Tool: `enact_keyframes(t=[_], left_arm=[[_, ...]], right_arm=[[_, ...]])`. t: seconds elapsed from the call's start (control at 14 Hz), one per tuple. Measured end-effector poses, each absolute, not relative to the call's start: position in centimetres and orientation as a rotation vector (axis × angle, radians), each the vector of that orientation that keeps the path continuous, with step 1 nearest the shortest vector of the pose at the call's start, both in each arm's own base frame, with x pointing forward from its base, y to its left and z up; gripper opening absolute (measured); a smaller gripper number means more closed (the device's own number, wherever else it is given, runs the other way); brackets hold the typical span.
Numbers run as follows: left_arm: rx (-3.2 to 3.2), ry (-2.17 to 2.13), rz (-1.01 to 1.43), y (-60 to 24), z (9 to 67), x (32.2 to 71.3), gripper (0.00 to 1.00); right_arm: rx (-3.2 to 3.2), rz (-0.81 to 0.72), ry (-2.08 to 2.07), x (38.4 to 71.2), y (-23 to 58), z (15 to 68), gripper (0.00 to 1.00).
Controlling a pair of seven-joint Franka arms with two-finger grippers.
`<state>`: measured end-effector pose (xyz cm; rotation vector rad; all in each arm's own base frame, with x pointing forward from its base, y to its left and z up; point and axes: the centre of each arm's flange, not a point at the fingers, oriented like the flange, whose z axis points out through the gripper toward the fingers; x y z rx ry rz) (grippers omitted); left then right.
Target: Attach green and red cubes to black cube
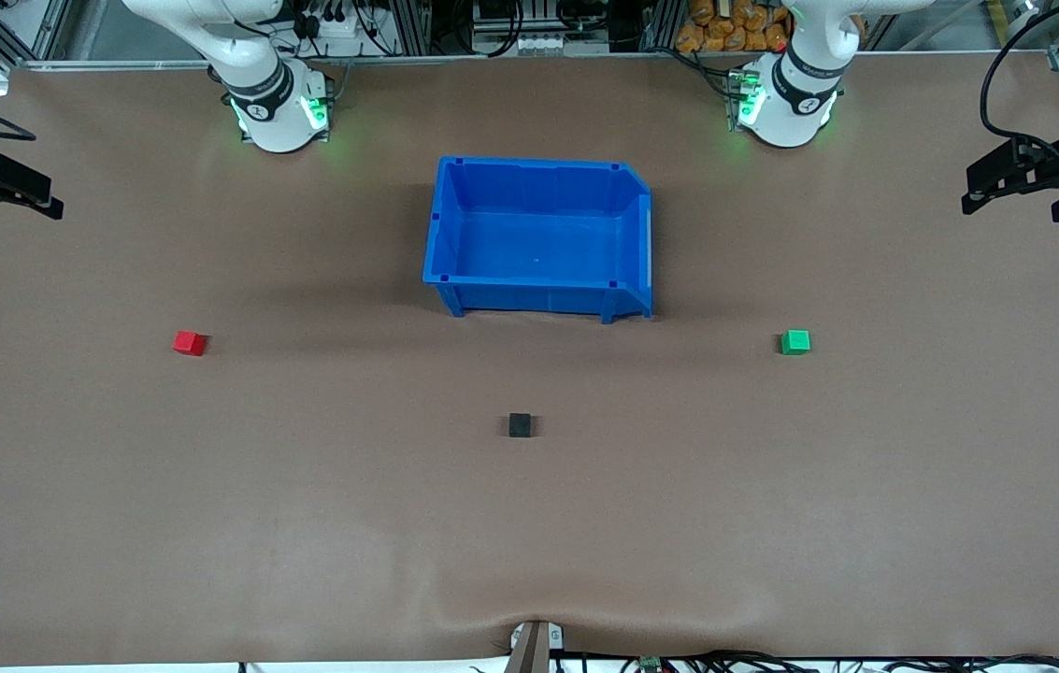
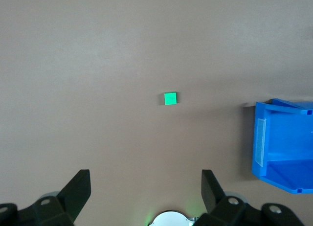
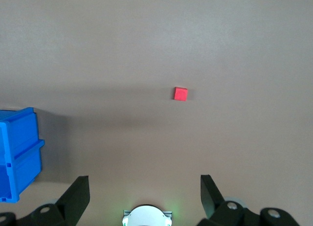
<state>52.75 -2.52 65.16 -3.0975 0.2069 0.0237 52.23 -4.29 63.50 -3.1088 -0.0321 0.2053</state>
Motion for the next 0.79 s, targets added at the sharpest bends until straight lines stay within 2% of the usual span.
enact_keyframes(t=[0.79], left_arm=[[-3.097, 0.226, 0.061, -3.2, 63.5, 54.3, 1.0]], right_arm=[[-3.091, 0.183, 0.012, 52.9, -5.8, 64.7, 1.0]])
